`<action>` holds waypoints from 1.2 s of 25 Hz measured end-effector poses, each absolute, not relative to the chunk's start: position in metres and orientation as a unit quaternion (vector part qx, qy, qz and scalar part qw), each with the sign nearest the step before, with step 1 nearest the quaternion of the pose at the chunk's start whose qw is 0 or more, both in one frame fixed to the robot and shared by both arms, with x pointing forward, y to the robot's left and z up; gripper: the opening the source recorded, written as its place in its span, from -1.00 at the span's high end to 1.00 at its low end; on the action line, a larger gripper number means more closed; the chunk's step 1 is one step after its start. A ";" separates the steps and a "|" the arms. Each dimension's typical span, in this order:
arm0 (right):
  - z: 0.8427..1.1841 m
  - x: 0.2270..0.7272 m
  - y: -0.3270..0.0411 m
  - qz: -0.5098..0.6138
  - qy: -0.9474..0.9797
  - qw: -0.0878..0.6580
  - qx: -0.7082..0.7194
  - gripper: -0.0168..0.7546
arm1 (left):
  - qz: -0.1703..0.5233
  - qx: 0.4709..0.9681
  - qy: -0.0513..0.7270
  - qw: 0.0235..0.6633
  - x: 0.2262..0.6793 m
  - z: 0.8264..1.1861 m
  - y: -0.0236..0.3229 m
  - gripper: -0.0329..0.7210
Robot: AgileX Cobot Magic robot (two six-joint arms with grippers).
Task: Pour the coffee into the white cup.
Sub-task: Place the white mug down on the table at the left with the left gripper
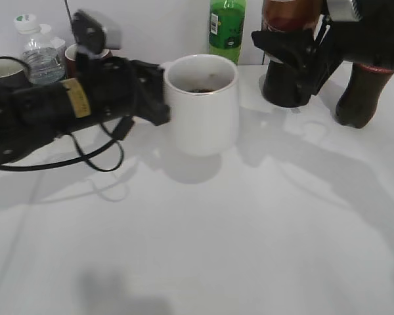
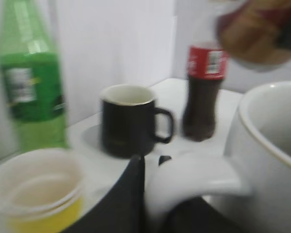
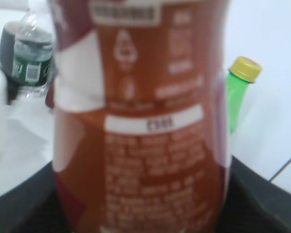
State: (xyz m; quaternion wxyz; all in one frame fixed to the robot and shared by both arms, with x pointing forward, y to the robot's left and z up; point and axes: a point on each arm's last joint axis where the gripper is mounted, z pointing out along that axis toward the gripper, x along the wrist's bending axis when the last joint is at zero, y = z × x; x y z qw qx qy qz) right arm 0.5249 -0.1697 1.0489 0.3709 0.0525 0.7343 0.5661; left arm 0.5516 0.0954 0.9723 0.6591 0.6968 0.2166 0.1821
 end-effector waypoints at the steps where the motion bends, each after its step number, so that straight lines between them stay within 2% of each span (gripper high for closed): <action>1: 1.048 0.525 -0.170 0.569 0.735 0.361 0.068 -0.43 | 0.190 0.696 0.227 0.654 0.551 0.971 0.104 0.78; 8: 1.045 0.530 -0.174 0.572 0.734 0.334 0.148 -0.43 | 0.243 0.675 0.293 0.632 0.535 0.959 0.157 0.78; 17: 1.051 0.535 -0.179 0.598 0.697 0.335 0.211 -0.43 | 0.308 0.647 0.371 0.591 0.519 0.936 0.209 0.78; 25: 1.051 0.536 -0.179 0.598 0.696 0.335 0.213 -0.43 | 0.358 0.612 0.421 0.566 0.526 0.926 0.234 0.78; 30: 1.051 0.536 -0.179 0.598 0.696 0.335 0.214 -0.43 | 0.363 0.627 0.444 0.526 0.529 0.901 0.238 0.78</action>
